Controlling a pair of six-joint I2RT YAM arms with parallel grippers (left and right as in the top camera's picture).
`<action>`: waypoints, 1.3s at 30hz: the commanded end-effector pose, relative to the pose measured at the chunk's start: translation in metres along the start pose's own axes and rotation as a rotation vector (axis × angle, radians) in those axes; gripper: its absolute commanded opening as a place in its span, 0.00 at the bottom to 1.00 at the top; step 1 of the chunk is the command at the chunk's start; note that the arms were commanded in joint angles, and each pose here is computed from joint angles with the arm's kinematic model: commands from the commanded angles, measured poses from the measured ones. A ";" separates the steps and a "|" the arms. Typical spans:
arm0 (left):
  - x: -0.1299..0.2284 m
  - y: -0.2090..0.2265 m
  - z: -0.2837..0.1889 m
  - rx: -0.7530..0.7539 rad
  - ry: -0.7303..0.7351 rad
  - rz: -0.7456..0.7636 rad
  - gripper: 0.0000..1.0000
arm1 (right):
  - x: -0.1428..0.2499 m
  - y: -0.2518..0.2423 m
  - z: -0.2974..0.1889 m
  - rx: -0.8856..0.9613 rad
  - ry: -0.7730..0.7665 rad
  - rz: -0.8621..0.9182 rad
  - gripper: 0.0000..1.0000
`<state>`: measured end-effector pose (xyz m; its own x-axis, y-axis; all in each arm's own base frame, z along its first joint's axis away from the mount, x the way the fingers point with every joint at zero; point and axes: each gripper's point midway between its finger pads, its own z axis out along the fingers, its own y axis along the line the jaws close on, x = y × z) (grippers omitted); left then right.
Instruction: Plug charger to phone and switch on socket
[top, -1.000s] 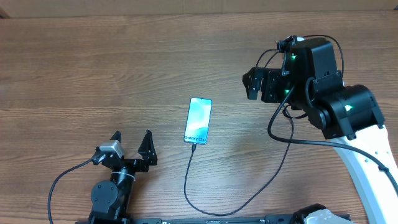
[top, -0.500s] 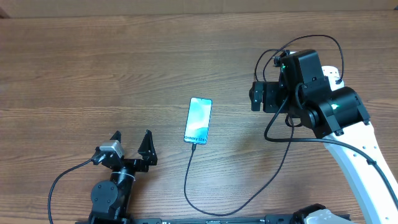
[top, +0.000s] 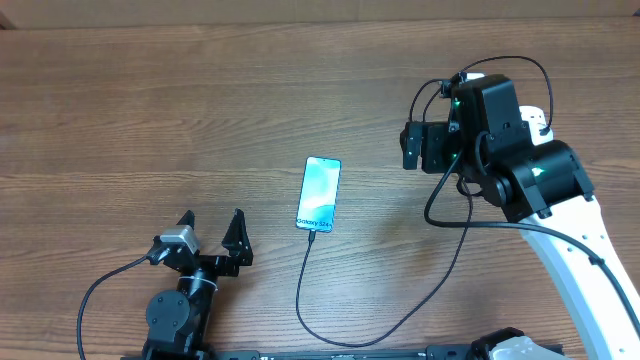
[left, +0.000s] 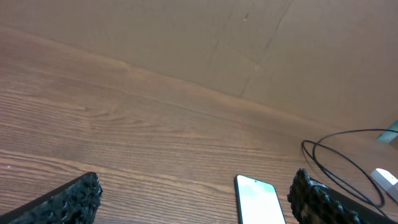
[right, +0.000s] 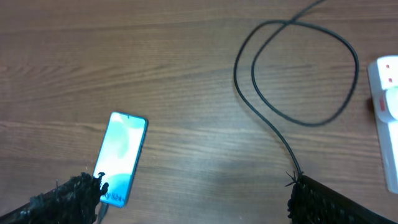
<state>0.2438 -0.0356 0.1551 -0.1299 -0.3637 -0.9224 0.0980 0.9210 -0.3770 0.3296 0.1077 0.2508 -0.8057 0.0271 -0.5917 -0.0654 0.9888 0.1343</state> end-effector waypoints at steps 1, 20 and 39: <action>-0.001 0.000 0.000 0.006 -0.006 0.019 0.99 | 0.008 -0.002 -0.002 -0.008 -0.023 -0.030 1.00; -0.001 0.000 0.000 0.006 -0.006 0.019 1.00 | 0.119 -0.045 0.035 -0.048 -0.208 -0.036 1.00; -0.001 0.000 0.000 0.006 -0.006 0.019 1.00 | 0.134 -0.055 0.048 -0.186 -0.632 -0.003 1.00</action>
<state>0.2437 -0.0357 0.1552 -0.1297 -0.3634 -0.9226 0.0985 0.9211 -0.3767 0.2522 0.0655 0.1209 -0.3608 0.1587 -0.9190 -0.2031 0.9484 0.2435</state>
